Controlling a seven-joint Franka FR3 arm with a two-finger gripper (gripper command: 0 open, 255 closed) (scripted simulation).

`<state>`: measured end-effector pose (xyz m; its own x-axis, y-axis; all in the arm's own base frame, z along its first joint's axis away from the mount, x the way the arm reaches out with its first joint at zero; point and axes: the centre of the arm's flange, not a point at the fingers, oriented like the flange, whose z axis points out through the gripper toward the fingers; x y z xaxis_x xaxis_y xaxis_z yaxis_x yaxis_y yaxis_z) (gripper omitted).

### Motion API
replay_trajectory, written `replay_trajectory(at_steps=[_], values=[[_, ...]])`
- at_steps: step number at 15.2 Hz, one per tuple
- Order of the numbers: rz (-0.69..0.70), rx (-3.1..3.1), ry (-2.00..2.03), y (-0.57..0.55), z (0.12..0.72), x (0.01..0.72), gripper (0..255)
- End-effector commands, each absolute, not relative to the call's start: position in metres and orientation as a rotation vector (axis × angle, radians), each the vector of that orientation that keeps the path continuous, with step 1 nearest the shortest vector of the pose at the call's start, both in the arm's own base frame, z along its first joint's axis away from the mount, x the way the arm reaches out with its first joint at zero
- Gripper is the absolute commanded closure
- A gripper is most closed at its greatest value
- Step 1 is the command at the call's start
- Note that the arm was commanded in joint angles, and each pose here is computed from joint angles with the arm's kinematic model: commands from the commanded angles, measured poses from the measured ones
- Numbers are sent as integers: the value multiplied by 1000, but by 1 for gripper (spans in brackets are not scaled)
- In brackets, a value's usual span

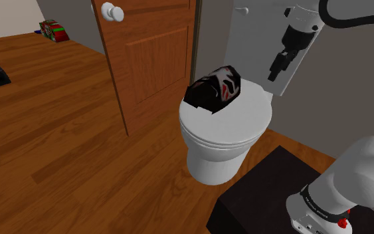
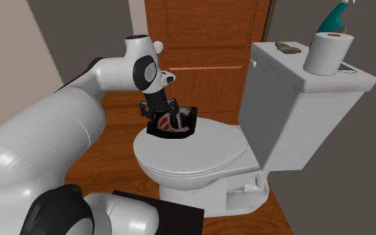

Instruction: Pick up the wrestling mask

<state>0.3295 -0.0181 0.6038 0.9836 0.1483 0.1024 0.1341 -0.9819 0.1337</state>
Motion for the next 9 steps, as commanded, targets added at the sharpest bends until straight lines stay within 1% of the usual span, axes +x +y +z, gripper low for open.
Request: replay_trajectory(at_steps=[1, 5, 9], values=[[169, 3003, 215, -18, 604, 330, 0], [96, 2984, -265, 33, 582, 352, 0], [20, 2892, -733, 75, 560, 388, 0]])
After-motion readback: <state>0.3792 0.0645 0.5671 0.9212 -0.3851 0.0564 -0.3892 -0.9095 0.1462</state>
